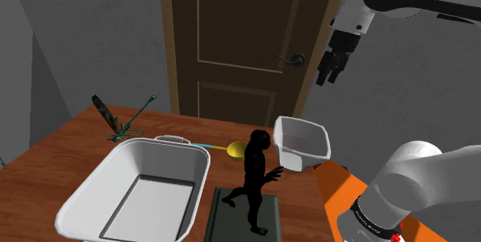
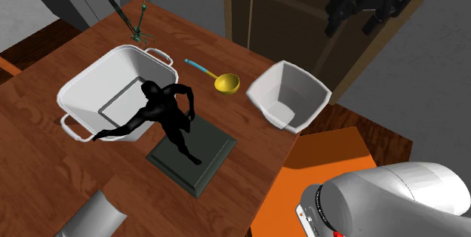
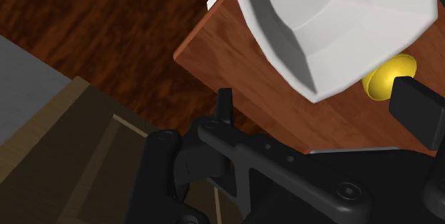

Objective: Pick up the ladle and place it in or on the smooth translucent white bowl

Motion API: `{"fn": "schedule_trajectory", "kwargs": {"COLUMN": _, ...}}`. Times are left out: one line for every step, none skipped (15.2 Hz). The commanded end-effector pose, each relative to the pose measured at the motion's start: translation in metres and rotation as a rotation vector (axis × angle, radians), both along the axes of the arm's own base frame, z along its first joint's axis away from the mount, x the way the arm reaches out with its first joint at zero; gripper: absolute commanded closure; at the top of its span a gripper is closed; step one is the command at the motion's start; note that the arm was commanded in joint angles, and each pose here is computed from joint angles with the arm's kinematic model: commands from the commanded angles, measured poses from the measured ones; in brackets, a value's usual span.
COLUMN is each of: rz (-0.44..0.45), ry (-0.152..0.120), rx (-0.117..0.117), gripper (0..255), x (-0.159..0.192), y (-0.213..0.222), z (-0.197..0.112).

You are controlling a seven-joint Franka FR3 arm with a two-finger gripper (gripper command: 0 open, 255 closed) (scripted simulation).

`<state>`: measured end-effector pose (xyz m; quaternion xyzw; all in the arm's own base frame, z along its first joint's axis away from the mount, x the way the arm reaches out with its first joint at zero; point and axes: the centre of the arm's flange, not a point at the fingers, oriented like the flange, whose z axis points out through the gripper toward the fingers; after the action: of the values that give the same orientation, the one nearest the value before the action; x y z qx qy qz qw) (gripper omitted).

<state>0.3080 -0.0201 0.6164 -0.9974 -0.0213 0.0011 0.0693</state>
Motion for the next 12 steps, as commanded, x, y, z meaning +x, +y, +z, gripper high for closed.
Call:
{"fn": "schedule_trajectory", "kwargs": {"rz": 0.000, "ry": 0.000, "rx": 0.000, "gripper": 0, "x": 0.000, "y": 0.000, "z": 0.000}}
{"fn": "schedule_trajectory", "kwargs": {"rz": 0.021, "ry": 0.003, "rx": 0.000, "gripper": 0, "x": 0.009, "y": 0.007, "z": -0.008}}
{"fn": "schedule_trajectory", "kwargs": {"rz": 0.041, "ry": 0.006, "rx": 0.000, "gripper": 0, "x": 0.018, "y": 0.015, "z": -0.015}}
{"fn": "schedule_trajectory", "kwargs": {"rz": 0.062, "ry": 0.009, "rx": 0.001, "gripper": 0, "x": 0.026, "y": 0.022, "z": -0.023}}
{"fn": "schedule_trajectory", "kwargs": {"rz": 0.082, "ry": 0.012, "rx": 0.001, "gripper": 0, "x": 0.035, "y": 0.030, "z": -0.030}}
{"fn": "schedule_trajectory", "kwargs": {"rz": 0.103, "ry": 0.014, "rx": 0.001, "gripper": 0, "x": 0.043, "y": 0.038, "z": -0.038}}
{"fn": "schedule_trajectory", "kwargs": {"rz": 0.123, "ry": 0.017, "rx": 0.001, "gripper": 0, "x": 0.051, "y": 0.046, "z": -0.046}}
{"fn": "schedule_trajectory", "kwargs": {"rz": 0.144, "ry": 0.020, "rx": 0.001, "gripper": 0, "x": 0.059, "y": 0.054, "z": -0.053}}
{"fn": "schedule_trajectory", "kwargs": {"rz": 0.164, "ry": 0.023, "rx": 0.001, "gripper": 0, "x": 0.067, "y": 0.063, "z": -0.061}}
{"fn": "schedule_trajectory", "kwargs": {"rz": 0.185, "ry": 0.026, "rx": 0.002, "gripper": 0, "x": 0.074, "y": 0.071, "z": -0.069}}
{"fn": "schedule_trajectory", "kwargs": {"rz": 0.206, "ry": 0.029, "rx": 0.002, "gripper": 0, "x": 0.081, "y": 0.080, "z": -0.076}}
{"fn": "schedule_trajectory", "kwargs": {"rz": 0.226, "ry": 0.032, "rx": 0.002, "gripper": 0, "x": 0.089, "y": 0.089, "z": -0.084}}
